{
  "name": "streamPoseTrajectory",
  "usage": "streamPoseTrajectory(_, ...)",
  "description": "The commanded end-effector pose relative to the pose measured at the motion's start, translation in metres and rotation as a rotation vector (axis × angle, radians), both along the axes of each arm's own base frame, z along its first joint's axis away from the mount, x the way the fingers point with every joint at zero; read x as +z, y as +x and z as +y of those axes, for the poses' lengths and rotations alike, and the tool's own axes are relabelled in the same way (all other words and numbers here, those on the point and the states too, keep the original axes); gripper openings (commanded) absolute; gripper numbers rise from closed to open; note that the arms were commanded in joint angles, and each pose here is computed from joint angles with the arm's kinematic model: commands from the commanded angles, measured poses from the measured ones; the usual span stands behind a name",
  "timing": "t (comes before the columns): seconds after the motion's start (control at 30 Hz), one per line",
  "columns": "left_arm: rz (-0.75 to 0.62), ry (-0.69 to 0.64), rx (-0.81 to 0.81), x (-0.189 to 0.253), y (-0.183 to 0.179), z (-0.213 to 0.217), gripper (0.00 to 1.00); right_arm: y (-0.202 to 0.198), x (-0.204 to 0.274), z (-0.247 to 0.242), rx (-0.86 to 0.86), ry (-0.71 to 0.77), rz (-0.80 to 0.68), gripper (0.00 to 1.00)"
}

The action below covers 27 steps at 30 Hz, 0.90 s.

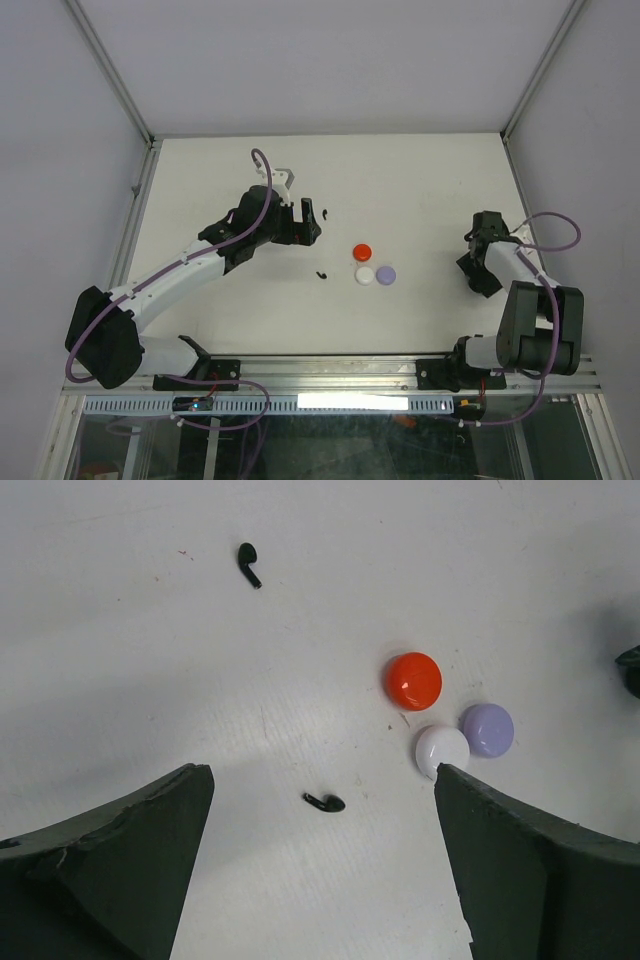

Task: Insert the wireless bluetooth earbuds into the charging case
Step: Pick up the charging case at the center of the board.

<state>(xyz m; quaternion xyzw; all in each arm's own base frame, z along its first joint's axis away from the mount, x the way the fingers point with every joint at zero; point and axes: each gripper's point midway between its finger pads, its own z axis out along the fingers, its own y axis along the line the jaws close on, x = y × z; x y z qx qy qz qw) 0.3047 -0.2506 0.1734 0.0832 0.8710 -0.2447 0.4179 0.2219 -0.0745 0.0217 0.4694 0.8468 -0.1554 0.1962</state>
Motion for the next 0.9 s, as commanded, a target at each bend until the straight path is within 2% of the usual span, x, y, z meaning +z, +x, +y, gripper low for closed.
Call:
streamPoseTrajectory(0.0,-0.036,-0.013,-0.008,0.011,0.001,0.001,0.95,0.014,-0.001,-0.002,0.01,0.029,-0.03,0.68)
streamPoseTrajectory(0.27,-0.035,-0.017,-0.015,0.011,-0.001,0.0,0.95,0.019,-0.004,0.002,0.047,0.057,-0.044,0.54)
streamPoseTrajectory(0.47,-0.033,-0.04,-0.014,0.008,-0.003,-0.001,0.94,0.036,0.004,0.019,0.18,0.1,-0.135,0.35)
streamPoseTrajectory(0.67,-0.063,-0.1,0.018,0.007,-0.006,0.003,0.93,0.053,0.017,0.05,0.379,0.097,-0.164,0.34)
streamPoseTrajectory(0.87,-0.075,-0.183,0.024,0.001,-0.008,0.005,0.91,0.073,0.039,0.11,0.66,0.105,-0.218,0.34)
